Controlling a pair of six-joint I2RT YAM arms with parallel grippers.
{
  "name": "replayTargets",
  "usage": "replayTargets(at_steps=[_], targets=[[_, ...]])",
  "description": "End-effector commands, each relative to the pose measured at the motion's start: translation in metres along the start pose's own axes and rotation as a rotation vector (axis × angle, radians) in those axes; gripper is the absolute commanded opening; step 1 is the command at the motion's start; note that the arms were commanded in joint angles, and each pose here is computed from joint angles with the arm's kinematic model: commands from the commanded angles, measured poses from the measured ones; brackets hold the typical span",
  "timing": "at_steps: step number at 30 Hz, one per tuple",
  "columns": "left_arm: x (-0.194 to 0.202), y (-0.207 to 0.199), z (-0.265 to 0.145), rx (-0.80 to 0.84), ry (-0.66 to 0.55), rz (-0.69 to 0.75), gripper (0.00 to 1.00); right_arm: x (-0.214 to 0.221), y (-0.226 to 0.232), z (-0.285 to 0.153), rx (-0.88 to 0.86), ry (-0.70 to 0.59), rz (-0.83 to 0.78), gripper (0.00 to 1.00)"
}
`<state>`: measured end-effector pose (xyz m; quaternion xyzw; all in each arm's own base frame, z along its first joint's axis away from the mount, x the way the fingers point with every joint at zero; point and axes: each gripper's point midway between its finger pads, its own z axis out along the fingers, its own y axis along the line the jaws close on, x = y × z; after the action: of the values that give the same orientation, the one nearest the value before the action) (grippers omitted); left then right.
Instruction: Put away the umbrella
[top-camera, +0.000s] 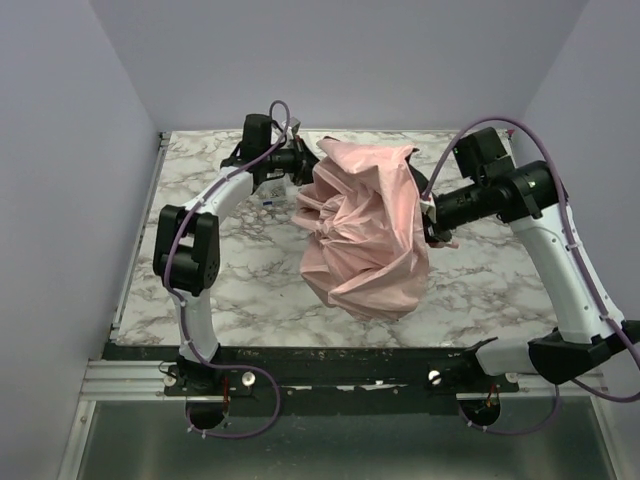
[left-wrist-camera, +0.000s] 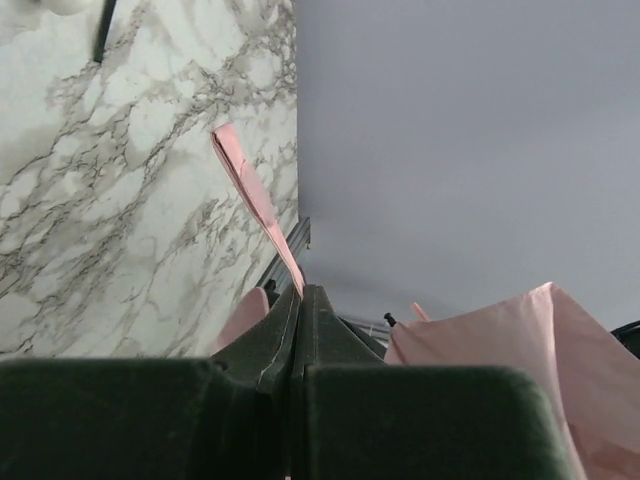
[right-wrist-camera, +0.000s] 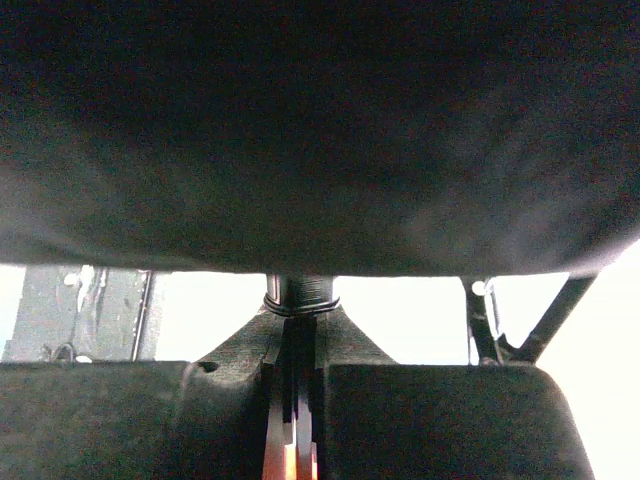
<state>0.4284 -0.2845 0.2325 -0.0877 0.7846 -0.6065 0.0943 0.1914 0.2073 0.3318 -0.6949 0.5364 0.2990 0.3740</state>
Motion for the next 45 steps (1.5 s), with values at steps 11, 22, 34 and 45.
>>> replayTargets(at_steps=[11,22,34,45], targets=[[0.042,-0.007,0.014,0.028,0.099,0.079,0.0,0.079,-0.002,0.033,-0.058,0.238,0.081,0.0],[0.067,-0.004,0.011,0.04,0.099,0.084,0.0,0.091,0.021,0.046,-0.084,0.15,-0.178,0.02],[0.058,0.008,-0.009,0.01,-0.024,0.08,0.0,0.121,0.029,0.041,-0.177,0.269,-0.34,0.0],[0.009,0.025,-0.023,-0.043,-0.147,0.039,0.0,0.131,0.011,0.036,-0.11,0.356,-0.259,0.0]])
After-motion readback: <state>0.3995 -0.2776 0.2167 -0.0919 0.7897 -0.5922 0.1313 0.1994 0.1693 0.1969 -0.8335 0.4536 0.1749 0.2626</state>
